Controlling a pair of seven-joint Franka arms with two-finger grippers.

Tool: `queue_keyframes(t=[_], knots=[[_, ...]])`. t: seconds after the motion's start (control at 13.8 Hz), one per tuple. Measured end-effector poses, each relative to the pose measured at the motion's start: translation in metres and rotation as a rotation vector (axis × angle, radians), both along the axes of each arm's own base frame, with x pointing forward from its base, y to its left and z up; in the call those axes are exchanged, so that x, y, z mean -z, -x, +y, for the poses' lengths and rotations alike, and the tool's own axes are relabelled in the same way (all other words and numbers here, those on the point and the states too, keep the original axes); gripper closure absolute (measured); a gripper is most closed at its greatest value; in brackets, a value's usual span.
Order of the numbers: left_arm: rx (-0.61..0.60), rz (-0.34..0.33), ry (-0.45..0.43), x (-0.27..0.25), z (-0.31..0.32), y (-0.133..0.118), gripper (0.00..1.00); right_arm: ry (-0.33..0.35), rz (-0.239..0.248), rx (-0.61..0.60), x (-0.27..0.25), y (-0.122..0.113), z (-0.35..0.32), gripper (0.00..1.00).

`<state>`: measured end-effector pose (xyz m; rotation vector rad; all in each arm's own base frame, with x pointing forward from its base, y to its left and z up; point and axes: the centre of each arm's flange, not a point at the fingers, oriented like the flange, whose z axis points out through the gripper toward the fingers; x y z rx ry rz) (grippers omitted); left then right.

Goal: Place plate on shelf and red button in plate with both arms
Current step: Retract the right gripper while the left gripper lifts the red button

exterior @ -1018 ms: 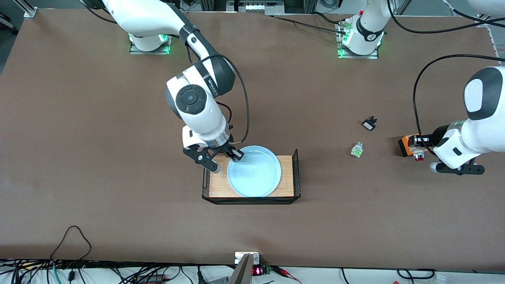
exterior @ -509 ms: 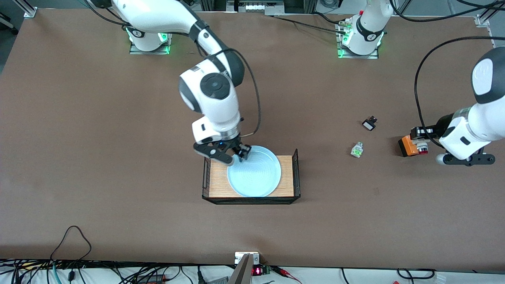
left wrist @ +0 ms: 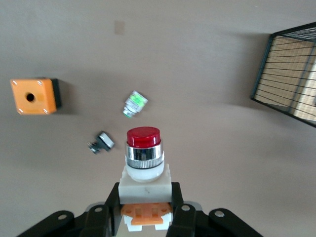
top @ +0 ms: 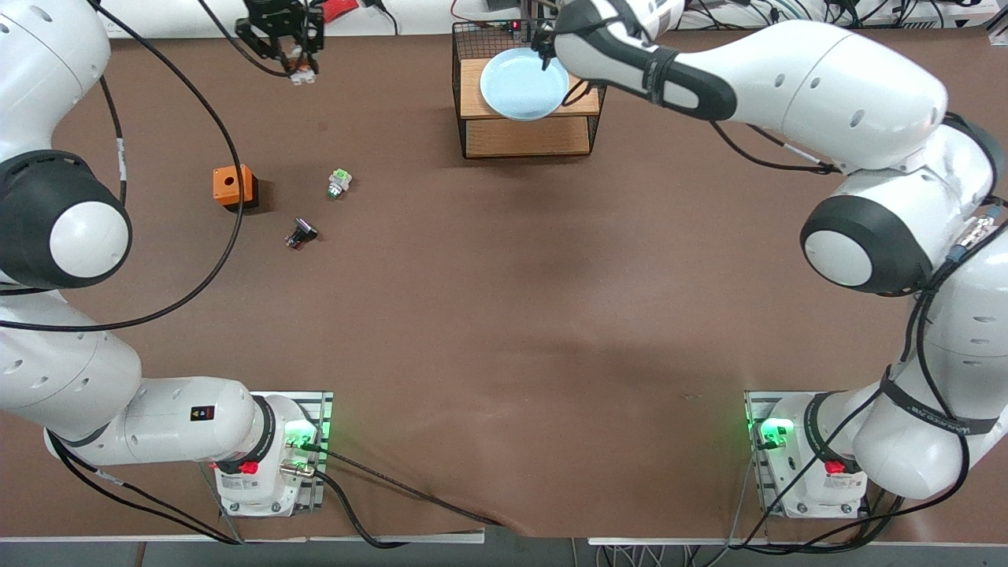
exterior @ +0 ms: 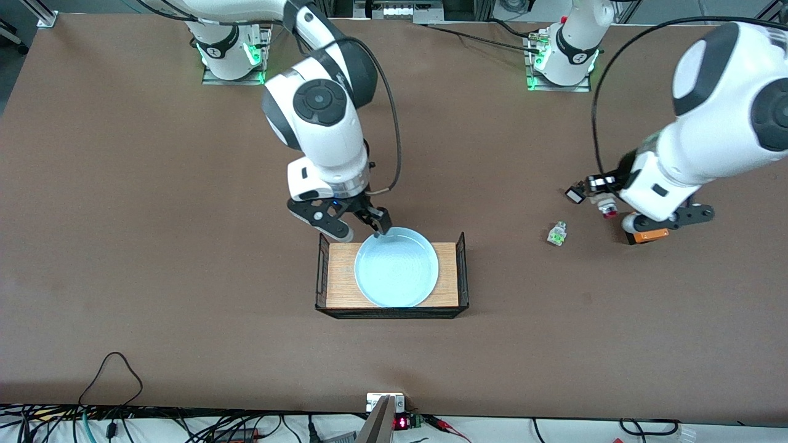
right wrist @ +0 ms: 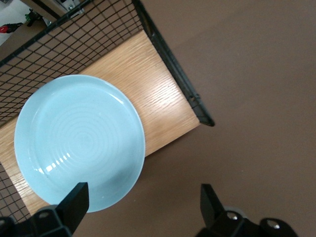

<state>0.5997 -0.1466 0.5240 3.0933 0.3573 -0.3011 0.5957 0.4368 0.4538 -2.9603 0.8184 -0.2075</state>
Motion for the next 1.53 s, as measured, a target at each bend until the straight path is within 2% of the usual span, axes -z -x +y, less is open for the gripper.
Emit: queue_keyframes(t=[0.36,0.58,0.73,0.87,1.09,1.16,1.31,1.45,1.53], knots=[[-0.14,-0.003,-0.011,0.002,-0.064,0.012,0.58,0.102,0.092,-0.217,-0.07,-0.023,-0.092,0.0],[-0.23,-0.009,0.012,0.015,-0.07,-0.012,0.58,0.131,0.148,-0.341,-0.094,-0.043,-0.166,0.0],[-0.32,-0.055,0.043,0.018,-0.061,-0.032,0.58,0.141,0.186,-0.449,-0.107,-0.053,-0.223,0.0],[-0.412,-0.066,0.045,0.015,-0.065,-0.036,0.58,0.14,0.222,-0.523,-0.118,-0.057,-0.275,0.0],[-0.472,-0.051,0.029,0.018,-0.114,-0.02,0.58,0.138,0.254,-0.553,-0.138,-0.048,-0.312,0.0],[-0.476,-0.047,0.022,0.02,-0.131,-0.013,0.58,0.162,0.265,-0.555,-0.147,-0.042,-0.313,0.0],[-0.47,-0.042,0.005,0.027,-0.161,-0.001,0.58,0.278,0.281,-0.57,-0.17,-0.021,-0.299,0.0],[-0.445,-0.027,-0.016,0.043,-0.191,0.01,0.58,0.406,0.33,-0.602,-0.178,0.0,-0.267,0.0],[-0.432,-0.028,-0.031,0.054,-0.207,0.015,0.58,0.426,0.34,-0.625,-0.175,0.006,-0.248,0.0]])
